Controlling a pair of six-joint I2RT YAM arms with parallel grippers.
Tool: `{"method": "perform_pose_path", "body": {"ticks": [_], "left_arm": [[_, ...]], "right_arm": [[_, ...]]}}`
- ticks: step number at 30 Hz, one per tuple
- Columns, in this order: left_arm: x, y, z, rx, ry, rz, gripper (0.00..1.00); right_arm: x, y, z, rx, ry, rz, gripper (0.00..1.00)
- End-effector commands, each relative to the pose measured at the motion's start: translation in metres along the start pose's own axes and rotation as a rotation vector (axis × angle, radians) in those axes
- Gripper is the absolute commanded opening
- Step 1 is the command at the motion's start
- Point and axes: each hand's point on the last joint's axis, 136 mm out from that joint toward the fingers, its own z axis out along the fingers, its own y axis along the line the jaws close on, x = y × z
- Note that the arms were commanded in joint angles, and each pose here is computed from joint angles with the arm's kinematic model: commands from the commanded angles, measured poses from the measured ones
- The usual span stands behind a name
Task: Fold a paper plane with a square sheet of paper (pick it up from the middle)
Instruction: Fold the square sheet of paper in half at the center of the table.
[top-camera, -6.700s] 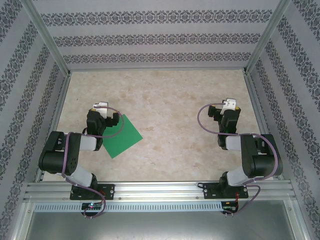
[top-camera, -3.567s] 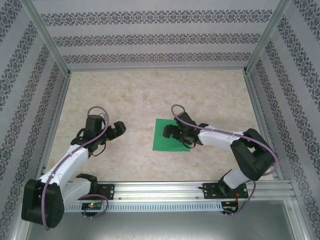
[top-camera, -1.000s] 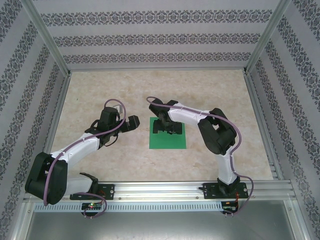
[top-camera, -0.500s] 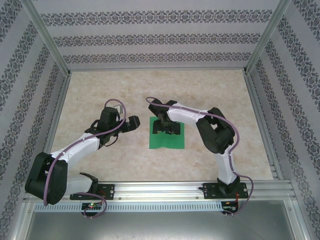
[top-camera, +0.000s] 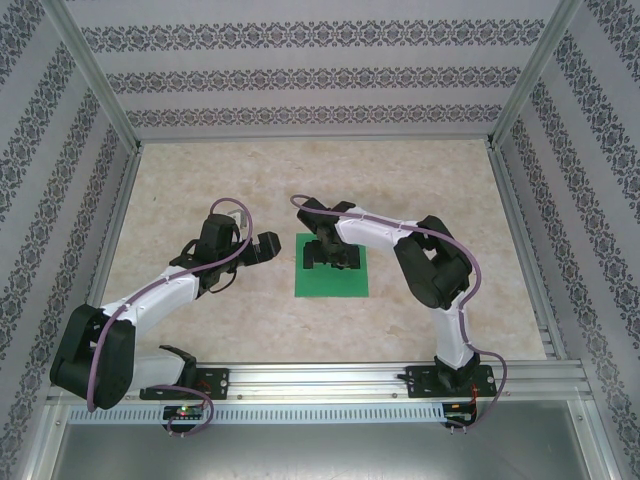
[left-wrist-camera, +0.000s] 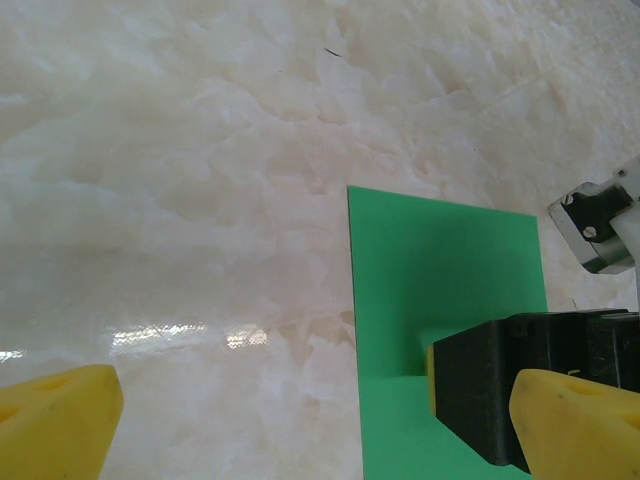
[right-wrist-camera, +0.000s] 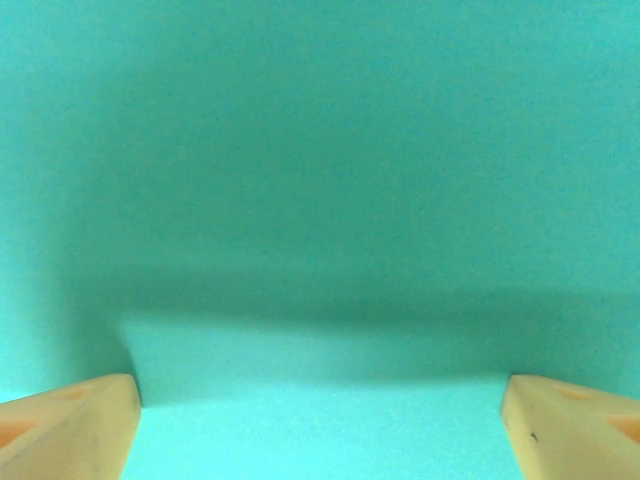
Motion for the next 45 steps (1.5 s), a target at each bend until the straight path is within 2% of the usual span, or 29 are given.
{"method": "perform_pose_path", "body": {"ticks": [1,6,9,13,20,24,29,31,38,43,45], "left_arm": [[-0.003,-0.002,-0.001,0.013,0.005,0.016,1.00],[-0.003,-0.003,-0.001,0.015,0.007,0.015,1.00],[-0.002,-0.003,-0.001,0.017,0.009,0.016,1.00],[-0.002,-0.004,-0.003,0.017,0.011,0.027,1.00],[-0.001,-0.003,-0.004,0.015,0.013,0.031,1.00],[-0.003,-0.004,-0.003,0.015,0.010,0.030,1.00],[-0.003,-0.005,-0.001,0.022,0.017,0.029,1.00],[-0.002,-0.005,-0.001,0.021,0.019,0.030,1.00],[-0.002,-0.004,-0.002,0.015,0.018,0.025,1.00],[-0.006,-0.003,-0.007,0.005,-0.003,0.018,1.00],[-0.008,-0.002,-0.010,-0.007,-0.017,0.019,1.00]], "right_arm": [[-0.007,0.006,-0.017,-0.006,-0.025,-0.039,0.98],[-0.024,0.005,-0.032,0.007,-0.086,-0.059,0.98],[-0.025,0.008,-0.020,-0.021,-0.061,-0.072,0.98],[-0.022,0.003,-0.003,0.011,-0.020,-0.082,0.98],[-0.004,0.000,0.029,0.014,0.065,-0.088,0.98],[0.002,-0.004,0.035,0.029,0.081,-0.078,0.93],[-0.006,0.000,0.021,0.006,0.041,-0.075,0.86],[-0.012,0.003,0.010,-0.007,0.012,-0.075,0.81],[-0.029,0.021,-0.034,-0.111,-0.080,-0.070,0.54],[-0.036,0.043,-0.072,-0.260,-0.147,-0.057,0.44],[-0.039,0.054,-0.087,-0.346,-0.167,-0.042,0.33]]}}
